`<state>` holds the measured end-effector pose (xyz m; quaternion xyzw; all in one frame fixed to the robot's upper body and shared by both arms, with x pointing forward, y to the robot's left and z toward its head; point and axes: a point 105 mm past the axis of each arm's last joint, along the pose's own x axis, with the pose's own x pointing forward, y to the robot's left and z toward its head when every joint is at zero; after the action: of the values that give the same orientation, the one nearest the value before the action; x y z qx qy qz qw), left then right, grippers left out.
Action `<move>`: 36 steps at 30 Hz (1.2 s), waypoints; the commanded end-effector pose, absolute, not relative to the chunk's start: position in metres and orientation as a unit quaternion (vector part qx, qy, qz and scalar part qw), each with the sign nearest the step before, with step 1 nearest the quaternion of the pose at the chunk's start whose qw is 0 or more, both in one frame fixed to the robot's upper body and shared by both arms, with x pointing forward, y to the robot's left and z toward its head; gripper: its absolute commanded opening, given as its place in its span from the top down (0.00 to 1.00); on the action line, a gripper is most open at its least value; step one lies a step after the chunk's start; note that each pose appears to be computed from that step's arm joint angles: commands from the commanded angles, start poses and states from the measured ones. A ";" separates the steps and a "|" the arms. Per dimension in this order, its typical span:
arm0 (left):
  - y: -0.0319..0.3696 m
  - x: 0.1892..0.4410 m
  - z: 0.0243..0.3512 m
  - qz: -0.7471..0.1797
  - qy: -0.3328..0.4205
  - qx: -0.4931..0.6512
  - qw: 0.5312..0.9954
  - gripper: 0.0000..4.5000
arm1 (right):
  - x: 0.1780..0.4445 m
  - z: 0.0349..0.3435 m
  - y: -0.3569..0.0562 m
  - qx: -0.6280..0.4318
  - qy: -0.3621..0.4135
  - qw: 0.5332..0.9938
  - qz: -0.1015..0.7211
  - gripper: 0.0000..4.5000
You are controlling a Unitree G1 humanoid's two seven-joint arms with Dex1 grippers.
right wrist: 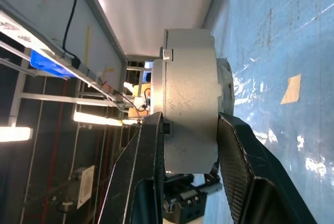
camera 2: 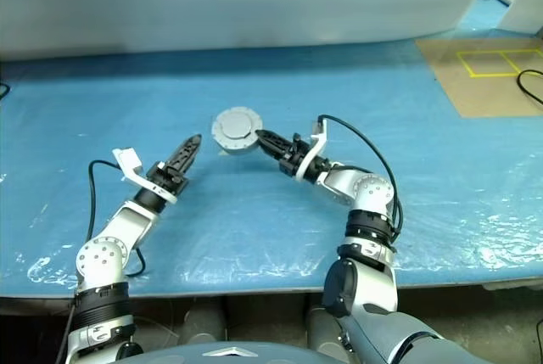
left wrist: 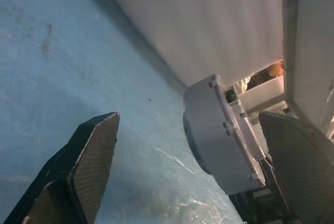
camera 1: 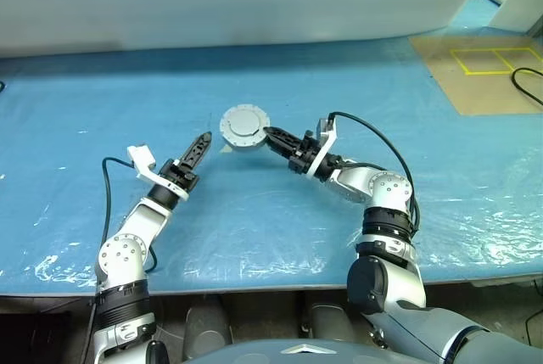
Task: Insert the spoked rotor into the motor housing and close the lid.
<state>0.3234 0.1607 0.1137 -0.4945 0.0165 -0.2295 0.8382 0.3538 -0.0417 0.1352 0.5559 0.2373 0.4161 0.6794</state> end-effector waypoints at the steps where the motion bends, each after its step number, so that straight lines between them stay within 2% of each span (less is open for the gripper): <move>1: 0.149 0.318 0.126 -0.258 0.025 -0.527 0.809 0.01 | 0.351 0.166 -0.039 0.568 0.189 0.656 0.460 0.76; 12: 0.133 0.314 0.147 -0.314 0.029 -0.576 0.754 0.01 | 0.345 0.165 -0.033 0.559 0.197 0.652 0.472 0.76; 18: 0.121 0.315 0.136 -0.316 0.065 -0.561 0.763 0.01 | 0.336 0.167 -0.028 0.552 0.203 0.640 0.495 0.76; 25: 0.112 0.322 0.139 -0.322 0.062 -0.560 0.761 0.01 | 0.328 0.167 -0.022 0.538 0.214 0.633 0.514 0.76; 31: 0.110 0.322 0.144 -0.331 0.045 -0.569 0.752 0.42 | 0.326 0.164 -0.021 0.532 0.219 0.636 0.514 0.76; 36: 0.104 0.319 0.144 -0.340 0.046 -0.568 0.748 0.42 | 0.325 0.163 -0.020 0.530 0.221 0.635 0.517 0.76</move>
<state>0.3221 0.1068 0.1358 -0.5769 0.0586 -0.3259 0.7467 0.3310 -0.0234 0.1381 0.5319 0.2619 0.4732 0.6516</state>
